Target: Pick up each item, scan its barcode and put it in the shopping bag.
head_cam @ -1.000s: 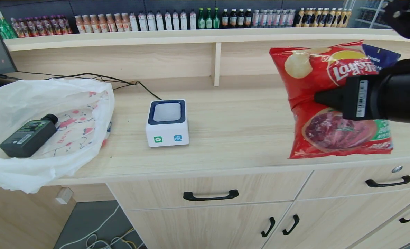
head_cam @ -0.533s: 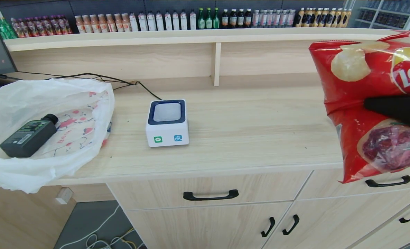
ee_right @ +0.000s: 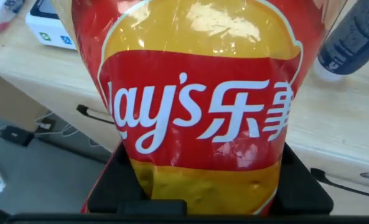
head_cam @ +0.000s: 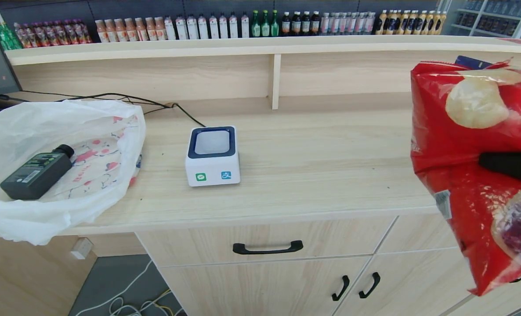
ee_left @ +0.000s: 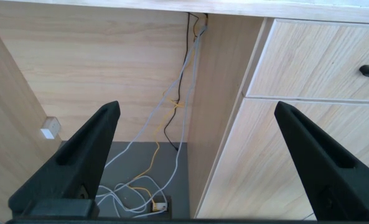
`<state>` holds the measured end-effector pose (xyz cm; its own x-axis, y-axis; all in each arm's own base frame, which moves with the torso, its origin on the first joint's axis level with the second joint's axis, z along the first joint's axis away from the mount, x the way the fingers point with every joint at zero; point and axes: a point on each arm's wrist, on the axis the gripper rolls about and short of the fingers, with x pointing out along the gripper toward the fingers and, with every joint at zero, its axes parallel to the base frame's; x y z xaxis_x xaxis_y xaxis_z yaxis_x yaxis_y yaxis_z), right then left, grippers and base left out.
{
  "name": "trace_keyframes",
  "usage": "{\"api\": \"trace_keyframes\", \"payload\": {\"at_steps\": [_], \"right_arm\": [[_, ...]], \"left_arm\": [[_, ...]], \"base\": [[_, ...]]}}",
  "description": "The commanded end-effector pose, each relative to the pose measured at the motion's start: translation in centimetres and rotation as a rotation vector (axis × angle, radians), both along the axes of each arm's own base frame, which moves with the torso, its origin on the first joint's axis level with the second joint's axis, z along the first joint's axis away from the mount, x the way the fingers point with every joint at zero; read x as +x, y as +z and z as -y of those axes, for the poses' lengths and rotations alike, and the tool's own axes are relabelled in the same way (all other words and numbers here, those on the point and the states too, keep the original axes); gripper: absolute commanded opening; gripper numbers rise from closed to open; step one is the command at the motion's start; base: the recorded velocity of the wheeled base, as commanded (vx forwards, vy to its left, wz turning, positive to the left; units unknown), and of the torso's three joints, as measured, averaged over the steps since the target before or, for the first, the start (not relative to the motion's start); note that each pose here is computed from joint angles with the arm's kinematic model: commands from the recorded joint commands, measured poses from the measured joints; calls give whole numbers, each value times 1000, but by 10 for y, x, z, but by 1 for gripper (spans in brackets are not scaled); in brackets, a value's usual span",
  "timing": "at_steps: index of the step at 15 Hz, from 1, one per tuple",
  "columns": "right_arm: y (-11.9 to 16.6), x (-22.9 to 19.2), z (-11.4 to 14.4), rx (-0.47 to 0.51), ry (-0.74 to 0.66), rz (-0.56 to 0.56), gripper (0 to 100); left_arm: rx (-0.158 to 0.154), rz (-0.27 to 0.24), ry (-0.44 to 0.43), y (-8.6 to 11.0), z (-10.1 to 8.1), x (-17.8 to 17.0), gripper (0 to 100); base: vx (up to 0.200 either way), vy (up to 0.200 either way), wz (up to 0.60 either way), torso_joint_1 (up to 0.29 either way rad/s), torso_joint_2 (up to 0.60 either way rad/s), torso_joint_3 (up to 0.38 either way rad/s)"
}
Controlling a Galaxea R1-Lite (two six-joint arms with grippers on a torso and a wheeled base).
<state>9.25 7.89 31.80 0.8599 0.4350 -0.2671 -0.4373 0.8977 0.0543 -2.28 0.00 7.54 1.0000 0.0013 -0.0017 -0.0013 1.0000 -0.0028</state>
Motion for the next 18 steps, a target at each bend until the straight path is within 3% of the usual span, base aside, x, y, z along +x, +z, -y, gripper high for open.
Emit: {"api": "trace_keyframes", "payload": {"at_steps": [1, 11, 18], "right_arm": [[-9, -2, 0, 63, 65, -15, 0], [-54, 41, -40, 483, 487, -39, 0], [-71, 46, -66, 742, 666, -83, 0]], "left_arm": [[0, 0, 0, 0, 0, 0, 100], [0, 0, 0, 0, 0, 0, 100], [0, 2, 0, 0, 0, 0, 100]], "base": [[0, 0, 0, 0, 0, 0], [0, 0, 0, 0, 0, 0], [0, 0, 0, 0, 0, 0]]}}
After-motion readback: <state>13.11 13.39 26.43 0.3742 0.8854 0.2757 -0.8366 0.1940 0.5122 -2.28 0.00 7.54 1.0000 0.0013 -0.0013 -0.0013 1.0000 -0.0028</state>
